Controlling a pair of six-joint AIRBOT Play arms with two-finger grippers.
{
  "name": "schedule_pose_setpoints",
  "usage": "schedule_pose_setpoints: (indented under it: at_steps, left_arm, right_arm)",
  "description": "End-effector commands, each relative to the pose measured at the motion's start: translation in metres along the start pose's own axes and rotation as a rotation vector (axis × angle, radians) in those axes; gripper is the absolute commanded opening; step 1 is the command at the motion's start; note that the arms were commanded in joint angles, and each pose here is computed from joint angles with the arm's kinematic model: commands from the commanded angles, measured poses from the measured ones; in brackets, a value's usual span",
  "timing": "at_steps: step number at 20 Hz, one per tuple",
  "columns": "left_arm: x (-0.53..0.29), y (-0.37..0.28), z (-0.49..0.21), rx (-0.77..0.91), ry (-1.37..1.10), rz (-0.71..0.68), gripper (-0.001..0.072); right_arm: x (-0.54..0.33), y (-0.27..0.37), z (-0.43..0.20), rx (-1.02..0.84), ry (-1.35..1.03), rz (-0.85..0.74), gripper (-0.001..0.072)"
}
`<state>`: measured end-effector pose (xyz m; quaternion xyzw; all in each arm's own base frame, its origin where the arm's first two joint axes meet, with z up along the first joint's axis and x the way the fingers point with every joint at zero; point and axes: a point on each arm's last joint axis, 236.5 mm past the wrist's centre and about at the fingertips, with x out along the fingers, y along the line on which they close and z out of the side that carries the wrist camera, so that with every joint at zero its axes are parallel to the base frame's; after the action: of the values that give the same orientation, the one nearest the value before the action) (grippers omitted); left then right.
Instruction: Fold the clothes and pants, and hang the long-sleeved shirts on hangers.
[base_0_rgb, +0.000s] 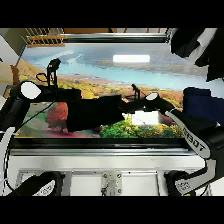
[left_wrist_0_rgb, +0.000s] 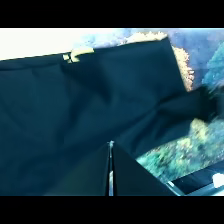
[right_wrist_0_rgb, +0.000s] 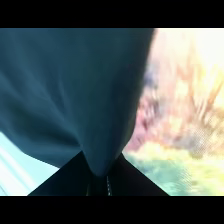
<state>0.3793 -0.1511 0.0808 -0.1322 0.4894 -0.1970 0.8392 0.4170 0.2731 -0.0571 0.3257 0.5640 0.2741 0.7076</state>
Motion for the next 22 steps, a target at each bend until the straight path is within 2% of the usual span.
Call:
schedule_pose_setpoints:
  at_steps: [1, 5, 7, 12, 16, 22]
  left_arm:
    - [0.000, 0.000, -0.001, 0.000, 0.005, 0.000, 0.0007]
    - [0.000, 0.000, -0.001, 0.000, 0.006, 0.000, 0.0007]
    - [0.000, 0.000, -0.001, 0.000, 0.006, 0.000, 0.0007]
    - [0.000, 0.000, -0.001, 0.000, 0.005, 0.000, 0.0007]
    - [0.000, 0.000, -0.002, 0.000, 0.006, -0.001, 0.0007]
    - [0.000, 0.000, -0.002, -0.001, 0.009, -0.001, 0.0007]
  right_arm:
    - [-0.082, -0.015, 0.063, -0.066, -0.133, -0.101, 0.0013]
    - [-0.258, -0.078, 0.134, -0.010, -0.418, -0.344, 0.0013]
    - [-0.348, -0.097, 0.149, 0.036, -0.593, -0.400, 0.0013]
    - [-0.529, -0.150, 0.113, 0.210, -0.939, -0.582, 0.0013]
    - [-0.580, -0.176, 0.058, 0.317, -0.953, -0.753, 0.0013]
    - [-0.545, -0.209, 0.002, 0.415, -0.716, -0.851, 0.0013]
